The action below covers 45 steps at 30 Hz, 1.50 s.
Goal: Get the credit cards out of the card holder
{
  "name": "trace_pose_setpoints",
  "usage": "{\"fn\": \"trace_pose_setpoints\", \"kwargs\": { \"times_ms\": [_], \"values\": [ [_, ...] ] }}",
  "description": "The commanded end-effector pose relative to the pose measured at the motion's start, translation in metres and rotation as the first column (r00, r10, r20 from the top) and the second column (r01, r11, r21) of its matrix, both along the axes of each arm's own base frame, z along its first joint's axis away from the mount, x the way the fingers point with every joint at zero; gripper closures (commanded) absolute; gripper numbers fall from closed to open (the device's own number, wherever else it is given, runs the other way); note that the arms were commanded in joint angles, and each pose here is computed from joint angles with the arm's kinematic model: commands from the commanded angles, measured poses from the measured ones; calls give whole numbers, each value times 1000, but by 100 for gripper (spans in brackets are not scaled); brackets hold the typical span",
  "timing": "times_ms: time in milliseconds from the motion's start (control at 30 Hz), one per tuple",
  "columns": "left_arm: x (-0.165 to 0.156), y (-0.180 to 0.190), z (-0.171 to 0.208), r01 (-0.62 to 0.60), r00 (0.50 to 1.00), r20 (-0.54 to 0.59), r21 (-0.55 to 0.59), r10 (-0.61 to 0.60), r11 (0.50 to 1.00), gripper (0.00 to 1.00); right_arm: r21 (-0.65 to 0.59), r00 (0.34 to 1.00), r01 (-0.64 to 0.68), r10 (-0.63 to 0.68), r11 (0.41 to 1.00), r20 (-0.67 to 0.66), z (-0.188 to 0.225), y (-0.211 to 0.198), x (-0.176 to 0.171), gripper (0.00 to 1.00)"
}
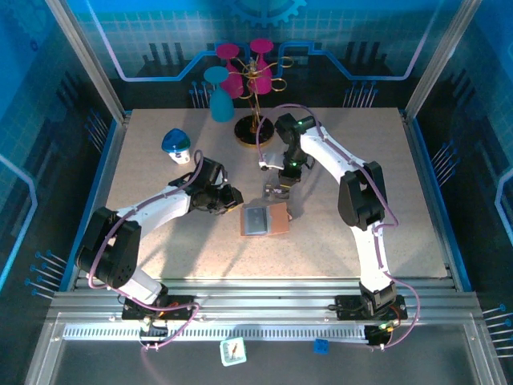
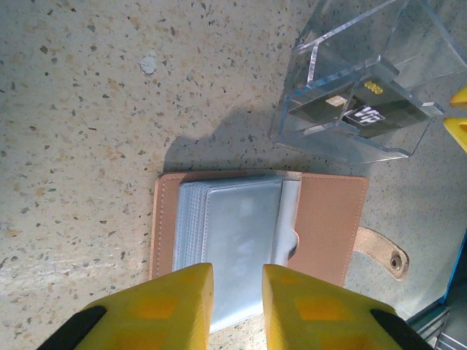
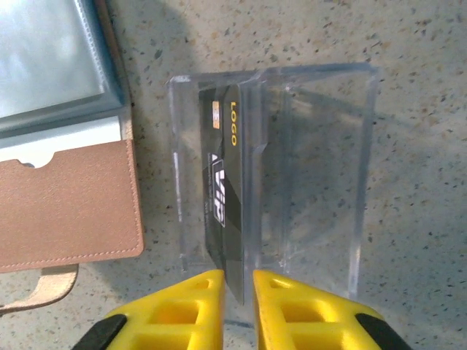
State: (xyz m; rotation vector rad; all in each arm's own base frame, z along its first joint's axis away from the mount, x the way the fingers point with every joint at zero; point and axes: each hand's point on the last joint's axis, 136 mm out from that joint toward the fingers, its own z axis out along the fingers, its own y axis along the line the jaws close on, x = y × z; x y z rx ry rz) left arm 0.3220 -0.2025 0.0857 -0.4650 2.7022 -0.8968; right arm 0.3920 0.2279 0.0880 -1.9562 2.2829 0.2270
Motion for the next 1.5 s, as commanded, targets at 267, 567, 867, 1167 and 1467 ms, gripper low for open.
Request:
{"fn": "trace_pose_setpoints", "kwargs": {
  "times_ms": [267, 567, 867, 1167, 1467],
  "values": [
    [-2, -1, -3, -3, 1000, -18, -30, 3, 1000, 75, 44, 989, 50, -56, 998, 137, 21, 5, 12, 74],
    [2, -5, -3, -4, 1000, -20, -43, 4, 999, 75, 36, 965, 80, -87, 996, 248, 5, 10, 20, 71],
    [4, -7, -4, -5, 1000, -23, -55, 3, 998, 75, 33, 946, 70, -77, 997, 315, -8, 9, 30, 67],
    [4, -7, -3, -9, 1000, -22, -55, 8, 998, 75, 59, 948, 41, -57, 997, 314, 5, 11, 23, 67],
    [5, -11, -2, 7, 1000, -18, -58, -8, 998, 75, 153, 953, 68, -109, 986, 284, 40, 16, 0, 67]
  ]
}}
